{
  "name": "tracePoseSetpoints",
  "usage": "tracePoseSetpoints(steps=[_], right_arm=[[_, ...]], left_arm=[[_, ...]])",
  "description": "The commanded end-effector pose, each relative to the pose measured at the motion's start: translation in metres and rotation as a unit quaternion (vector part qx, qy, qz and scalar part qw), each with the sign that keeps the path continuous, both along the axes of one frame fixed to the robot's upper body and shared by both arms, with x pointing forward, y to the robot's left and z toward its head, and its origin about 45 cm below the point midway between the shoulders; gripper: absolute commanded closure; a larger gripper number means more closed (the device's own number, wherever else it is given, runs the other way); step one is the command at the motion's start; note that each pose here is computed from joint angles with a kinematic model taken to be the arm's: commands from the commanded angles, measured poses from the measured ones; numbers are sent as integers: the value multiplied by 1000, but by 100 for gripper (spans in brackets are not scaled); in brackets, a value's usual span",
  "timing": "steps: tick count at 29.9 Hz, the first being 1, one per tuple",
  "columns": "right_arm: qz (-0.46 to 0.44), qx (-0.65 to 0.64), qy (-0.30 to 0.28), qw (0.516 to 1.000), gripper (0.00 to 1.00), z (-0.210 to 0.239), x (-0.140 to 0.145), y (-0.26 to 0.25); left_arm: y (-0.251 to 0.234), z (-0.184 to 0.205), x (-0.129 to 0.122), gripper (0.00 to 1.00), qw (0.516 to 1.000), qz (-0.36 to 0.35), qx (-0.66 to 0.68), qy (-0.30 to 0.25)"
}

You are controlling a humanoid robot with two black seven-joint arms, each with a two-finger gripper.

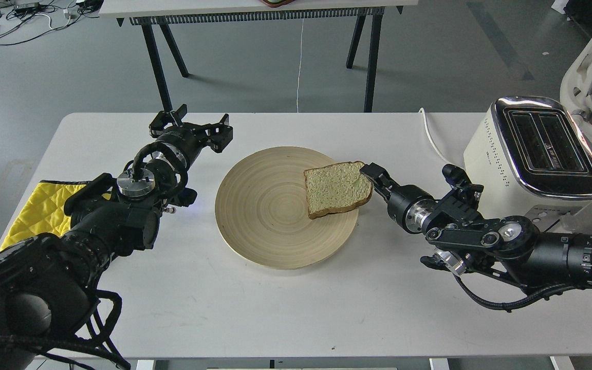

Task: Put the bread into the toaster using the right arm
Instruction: 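Reach the open right gripper to the bread slice edge on the plate, then close the right gripper on the bread and lift it off the plate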

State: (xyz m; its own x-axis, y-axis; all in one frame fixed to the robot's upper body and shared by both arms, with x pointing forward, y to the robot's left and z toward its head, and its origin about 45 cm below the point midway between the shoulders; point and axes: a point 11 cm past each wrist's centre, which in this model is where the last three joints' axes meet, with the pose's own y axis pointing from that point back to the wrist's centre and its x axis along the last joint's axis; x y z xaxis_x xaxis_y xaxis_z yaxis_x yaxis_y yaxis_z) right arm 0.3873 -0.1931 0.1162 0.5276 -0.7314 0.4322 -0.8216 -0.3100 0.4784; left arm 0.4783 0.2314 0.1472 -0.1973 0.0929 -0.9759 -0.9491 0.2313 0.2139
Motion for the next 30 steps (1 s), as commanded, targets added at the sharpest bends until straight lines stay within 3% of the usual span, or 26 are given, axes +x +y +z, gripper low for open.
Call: tracePoseSetpoints(steps=[1, 17, 30], right_arm=[[0, 0, 0, 1000, 49, 0, 0, 0], [1, 2, -2, 1000, 57, 0, 2, 3], [2, 4, 0, 1000, 76, 0, 2, 5]], left_arm=[[0, 0, 0, 0, 1000, 0, 0, 0], [1, 0, 0, 0, 1000, 0, 0, 0], [1, 0, 0, 0, 1000, 0, 0, 0]])
